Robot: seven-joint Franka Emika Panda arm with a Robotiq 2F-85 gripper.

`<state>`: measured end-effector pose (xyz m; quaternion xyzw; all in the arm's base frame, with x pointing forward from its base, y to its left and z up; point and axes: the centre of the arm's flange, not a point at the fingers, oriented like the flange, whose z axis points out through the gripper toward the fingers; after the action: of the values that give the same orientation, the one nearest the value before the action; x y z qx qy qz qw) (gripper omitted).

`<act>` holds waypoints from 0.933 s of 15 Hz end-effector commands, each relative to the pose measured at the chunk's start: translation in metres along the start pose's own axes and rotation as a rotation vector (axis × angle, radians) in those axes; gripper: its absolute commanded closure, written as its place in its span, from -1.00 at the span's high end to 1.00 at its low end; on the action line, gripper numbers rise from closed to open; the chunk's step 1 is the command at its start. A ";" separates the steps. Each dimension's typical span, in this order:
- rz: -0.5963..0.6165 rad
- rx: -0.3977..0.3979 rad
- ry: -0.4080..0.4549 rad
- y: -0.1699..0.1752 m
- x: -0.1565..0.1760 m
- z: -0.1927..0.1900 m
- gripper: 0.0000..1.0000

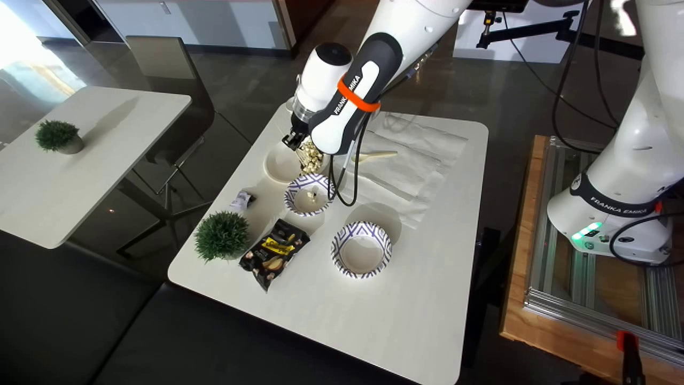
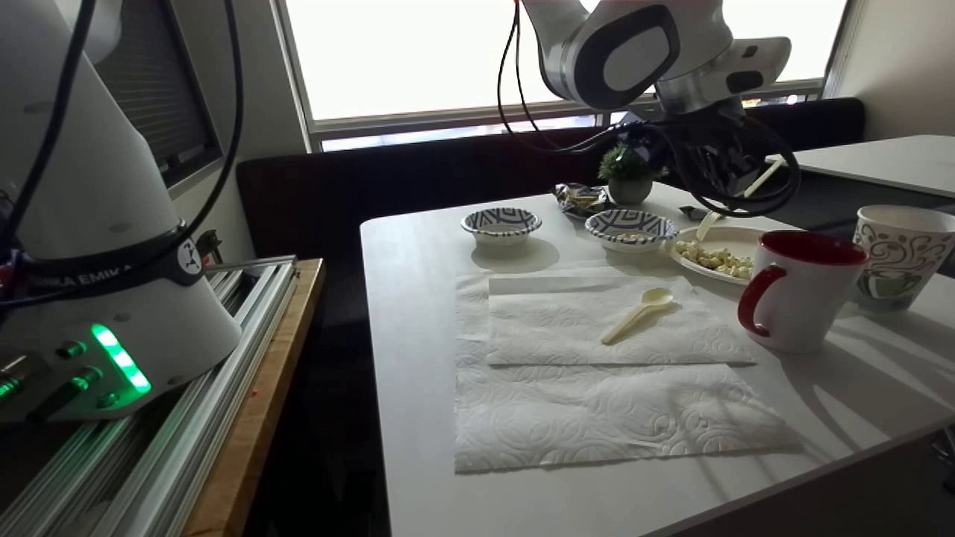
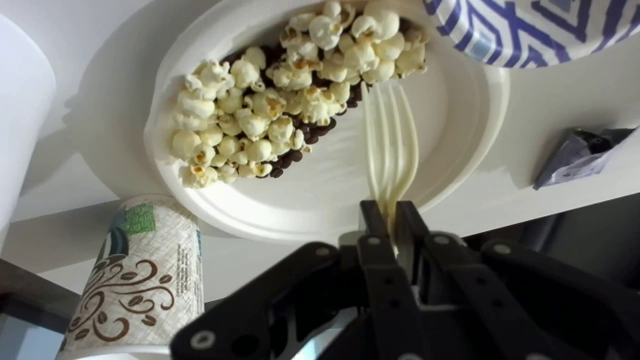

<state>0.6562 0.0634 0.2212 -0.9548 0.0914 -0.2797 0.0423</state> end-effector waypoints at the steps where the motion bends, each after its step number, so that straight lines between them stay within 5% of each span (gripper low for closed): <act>1: 0.000 -0.017 0.002 -0.006 -0.001 0.005 -0.94; 14: -0.005 -0.038 -0.024 0.003 -0.008 0.020 -0.94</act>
<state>0.6536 0.0595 0.2045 -0.9580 0.0942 -0.2691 0.0313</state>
